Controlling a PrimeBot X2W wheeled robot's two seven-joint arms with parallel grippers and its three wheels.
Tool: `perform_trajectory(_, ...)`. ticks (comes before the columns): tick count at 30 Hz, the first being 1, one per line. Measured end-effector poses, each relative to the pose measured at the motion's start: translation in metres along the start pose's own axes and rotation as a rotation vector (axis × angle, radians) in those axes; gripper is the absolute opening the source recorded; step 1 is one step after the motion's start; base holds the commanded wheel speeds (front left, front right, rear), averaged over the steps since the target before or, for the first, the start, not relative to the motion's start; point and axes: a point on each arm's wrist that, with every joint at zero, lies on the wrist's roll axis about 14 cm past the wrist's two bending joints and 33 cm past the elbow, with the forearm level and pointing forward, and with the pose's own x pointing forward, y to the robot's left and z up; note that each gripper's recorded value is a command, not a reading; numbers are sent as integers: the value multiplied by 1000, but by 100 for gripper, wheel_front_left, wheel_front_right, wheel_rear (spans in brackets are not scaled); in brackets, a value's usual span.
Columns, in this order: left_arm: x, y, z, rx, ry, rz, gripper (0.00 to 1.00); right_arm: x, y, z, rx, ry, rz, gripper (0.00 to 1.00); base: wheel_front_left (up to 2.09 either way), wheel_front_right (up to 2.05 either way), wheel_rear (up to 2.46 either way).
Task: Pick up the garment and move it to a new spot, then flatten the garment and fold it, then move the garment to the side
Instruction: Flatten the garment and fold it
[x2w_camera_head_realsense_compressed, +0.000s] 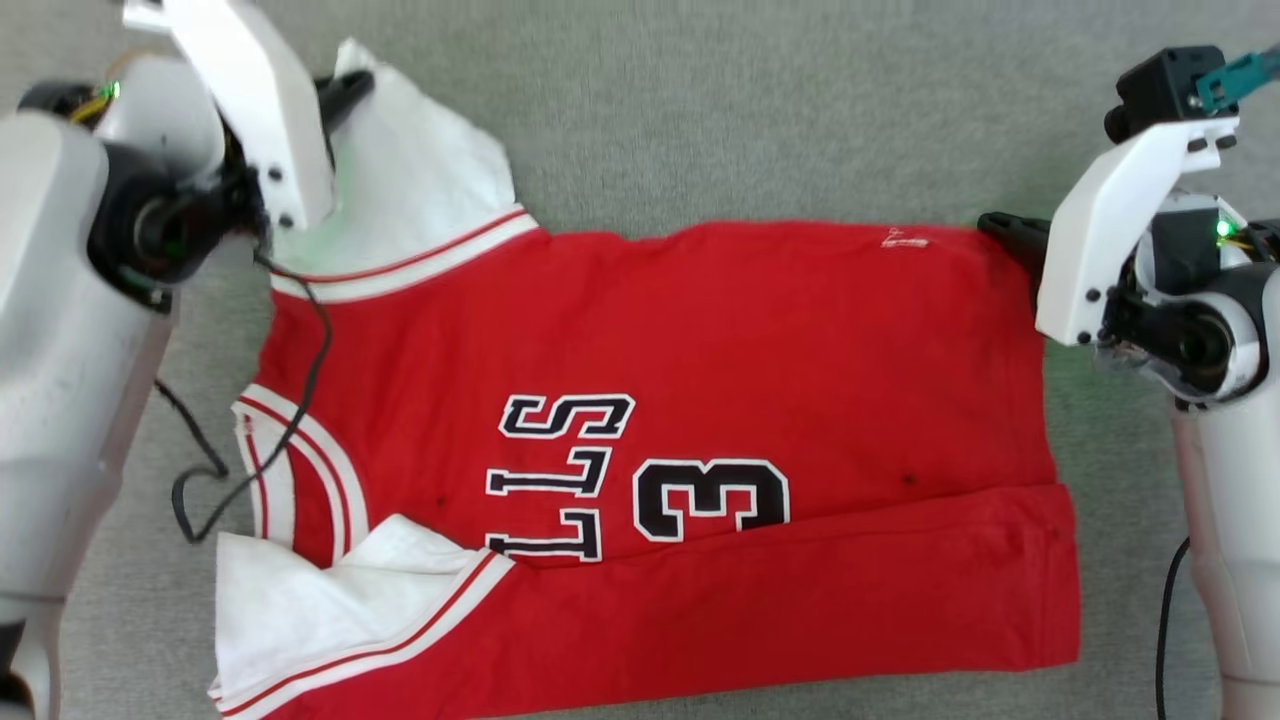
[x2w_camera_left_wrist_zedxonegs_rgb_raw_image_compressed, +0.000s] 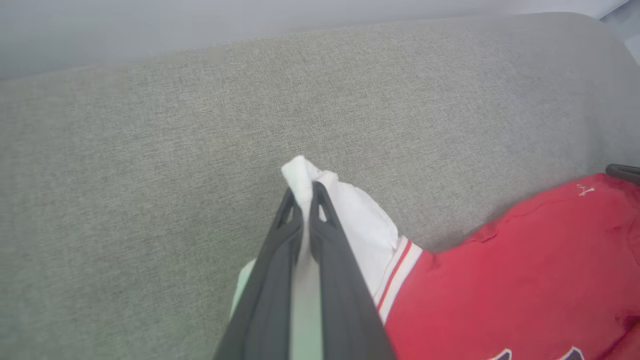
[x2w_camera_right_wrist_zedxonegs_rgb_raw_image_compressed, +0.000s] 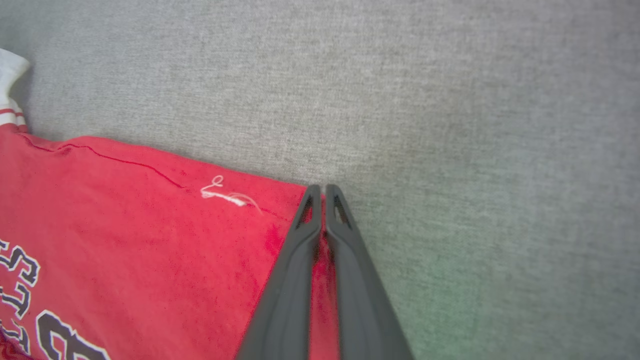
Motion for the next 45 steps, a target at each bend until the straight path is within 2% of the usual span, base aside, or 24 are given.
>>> perform_trajectory(5, -30, -3, 2, -16, -78, 6, 0, -33, 2, 11, -40, -103, -15, 0, 0, 0, 0)
perform_trajectory(10, -70, -1, -10, -72, -162, 33, 0, -63, 4, -3, -32, -148, -14, 0, 0, 0, 0)
perform_trajectory(18, -132, 2, -75, -141, -188, 124, 0, -96, 4, -49, 34, -162, -15, 0, 0, 0, 0)
perform_trajectory(26, -144, -18, -168, -335, -78, 124, 0, -100, -8, -84, 116, -182, -45, 2, 0, 0, 0)
perform_trajectory(27, -143, -22, -178, -363, -58, 117, 0, -98, -11, -92, 128, -167, -52, 25, 0, 0, 0)
perform_trajectory(28, -142, -25, -187, -382, -44, 114, 0, -96, -13, -99, 141, -158, -57, 60, 0, 0, 0)
perform_trajectory(29, -141, -29, -194, -399, -32, 109, 7, -95, -14, -104, 156, -156, -59, 100, 0, 0, 0)
perform_trajectory(30, -139, -33, -201, -422, -21, 100, 30, -93, -15, -109, 166, -152, -62, 100, 0, 0, 0)
perform_trajectory(31, -139, -36, -205, -439, -18, 96, 61, -92, -16, -113, 169, -150, -65, 100, 0, 0, 0)
perform_trajectory(32, -139, -37, -209, -447, -16, 97, 100, -92, -16, -116, 177, -152, -66, 100, 0, 0, 0)
perform_trajectory(37, -143, -42, -214, -434, -48, 101, 100, -100, -18, -124, 202, -185, -62, 100, 0, 0, 0)
perform_trajectory(45, -169, -39, -156, -255, -334, 154, 100, -142, -29, -96, 145, -342, -94, 100, 0, 0, 0)
